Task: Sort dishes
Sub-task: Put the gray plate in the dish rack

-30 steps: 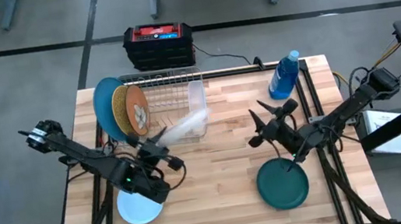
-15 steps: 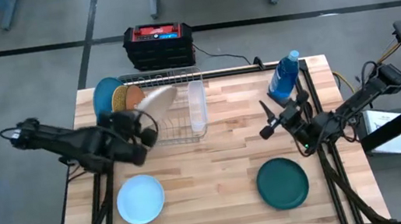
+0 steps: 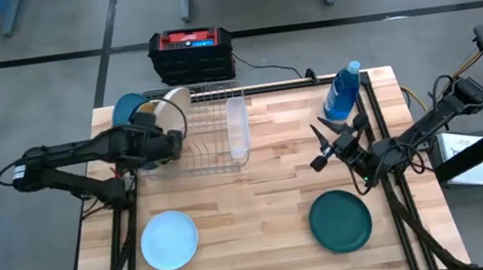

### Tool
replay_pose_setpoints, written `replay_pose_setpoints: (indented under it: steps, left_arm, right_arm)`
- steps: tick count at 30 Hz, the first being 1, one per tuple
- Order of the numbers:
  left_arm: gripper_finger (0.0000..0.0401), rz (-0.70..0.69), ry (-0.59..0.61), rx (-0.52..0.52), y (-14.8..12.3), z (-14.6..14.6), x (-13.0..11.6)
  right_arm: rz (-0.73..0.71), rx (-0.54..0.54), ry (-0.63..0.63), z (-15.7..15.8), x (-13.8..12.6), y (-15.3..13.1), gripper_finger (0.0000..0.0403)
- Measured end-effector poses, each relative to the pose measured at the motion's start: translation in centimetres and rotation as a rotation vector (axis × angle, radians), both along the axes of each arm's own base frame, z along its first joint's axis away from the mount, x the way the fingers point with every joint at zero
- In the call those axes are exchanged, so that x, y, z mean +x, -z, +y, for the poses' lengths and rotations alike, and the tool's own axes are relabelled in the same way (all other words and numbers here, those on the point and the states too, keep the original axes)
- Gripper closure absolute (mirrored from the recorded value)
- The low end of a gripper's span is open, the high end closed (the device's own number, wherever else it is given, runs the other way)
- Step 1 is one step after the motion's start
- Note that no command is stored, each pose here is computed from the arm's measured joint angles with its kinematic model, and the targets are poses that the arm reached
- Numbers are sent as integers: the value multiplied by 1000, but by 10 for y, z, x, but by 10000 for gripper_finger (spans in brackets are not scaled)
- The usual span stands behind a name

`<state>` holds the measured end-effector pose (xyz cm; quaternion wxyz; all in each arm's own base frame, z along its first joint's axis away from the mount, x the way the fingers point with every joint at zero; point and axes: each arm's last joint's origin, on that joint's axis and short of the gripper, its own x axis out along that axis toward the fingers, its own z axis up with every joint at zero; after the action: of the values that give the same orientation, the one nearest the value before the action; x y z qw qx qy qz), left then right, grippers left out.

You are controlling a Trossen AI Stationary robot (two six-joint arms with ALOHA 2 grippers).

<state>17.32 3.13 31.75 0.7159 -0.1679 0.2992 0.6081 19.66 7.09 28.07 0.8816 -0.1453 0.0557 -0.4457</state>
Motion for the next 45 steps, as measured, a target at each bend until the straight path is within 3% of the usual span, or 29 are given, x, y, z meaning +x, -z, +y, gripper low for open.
replay_pose_setpoints:
  steps: [8,14,21,37,45]
  left_arm:
    - [379,75,-45,-12,2,2,33]
    - [379,194,-134,-114,19,2,64]
    - [379,272,-148,-116,34,7,91]
    - [379,296,-151,-124,25,25,93]
    - [379,311,-126,-201,16,33,82]
  right_arm:
    - [22,-14,9,-1,1,1,304]
    - [45,-25,11,-1,1,3,312]
    - [62,-34,12,-1,1,4,321]
    - [71,-39,12,-1,1,5,318]
    - [82,-45,11,-1,1,6,318]
